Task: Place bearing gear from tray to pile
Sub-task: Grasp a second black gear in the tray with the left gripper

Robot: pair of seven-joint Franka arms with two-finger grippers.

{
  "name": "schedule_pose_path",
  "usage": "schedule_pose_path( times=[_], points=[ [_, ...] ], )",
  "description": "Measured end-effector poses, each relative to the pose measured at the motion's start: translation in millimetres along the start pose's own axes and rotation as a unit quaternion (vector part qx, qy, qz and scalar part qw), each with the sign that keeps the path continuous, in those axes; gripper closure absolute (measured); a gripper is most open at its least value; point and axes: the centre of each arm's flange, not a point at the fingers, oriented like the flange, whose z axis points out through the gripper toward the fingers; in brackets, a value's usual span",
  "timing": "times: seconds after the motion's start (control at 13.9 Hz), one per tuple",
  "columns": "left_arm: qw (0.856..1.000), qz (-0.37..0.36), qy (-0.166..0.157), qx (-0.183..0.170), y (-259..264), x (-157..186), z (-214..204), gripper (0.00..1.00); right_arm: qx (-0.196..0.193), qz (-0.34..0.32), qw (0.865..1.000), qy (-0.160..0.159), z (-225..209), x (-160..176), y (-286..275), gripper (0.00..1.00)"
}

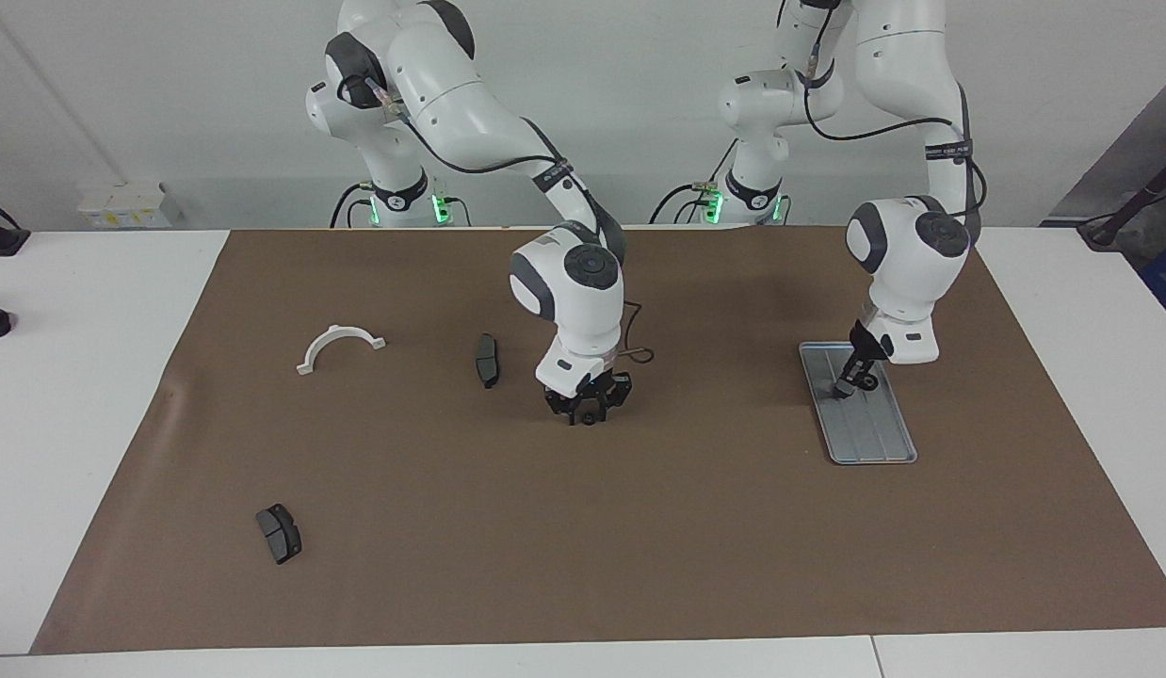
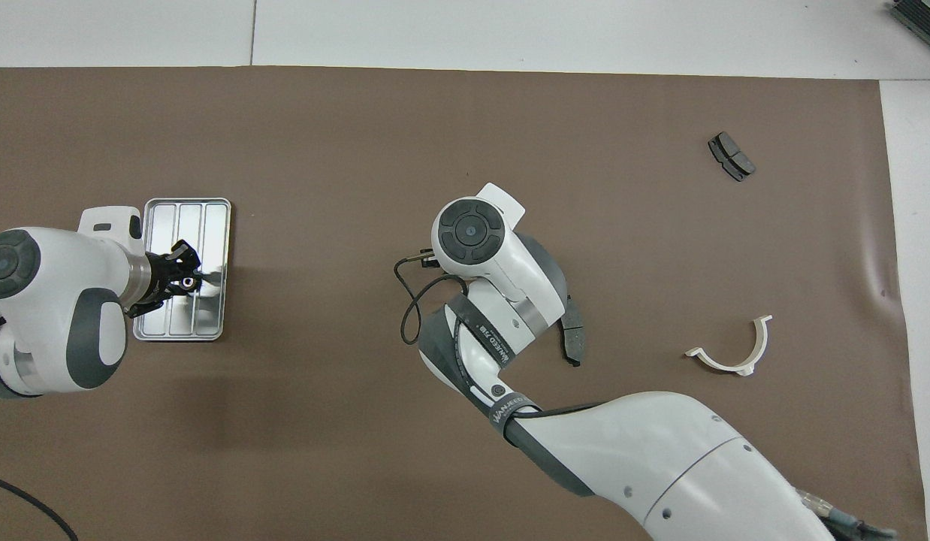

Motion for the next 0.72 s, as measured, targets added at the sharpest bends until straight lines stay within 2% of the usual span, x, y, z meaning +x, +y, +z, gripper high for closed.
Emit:
schedule_pose_path(
  times=[0.14,0.22,0.29,0.5,0.72],
  points=[
    [0.999,0.035,0.010,0.017,23,9,-37,0.65,0.001,0.000,1.000,0.001,-2,0,0,0.70],
    [0.998,0.056,0.013,0.022,36,9,-55,0.65,0.001,0.000,1.000,0.001,-2,0,0,0.71],
    [0.996,0.081,0.014,0.022,49,5,-71,0.65,0.001,0.001,1.000,0.001,-2,1,0,0.76],
    [0.989,0.143,0.016,0.018,94,-25,-102,0.65,-0.002,0.007,1.000,-0.001,-2,5,9,0.76],
    [0.981,0.193,0.014,0.014,131,-73,-106,0.65,-0.010,0.012,1.000,-0.007,-8,25,44,0.76]
  ],
)
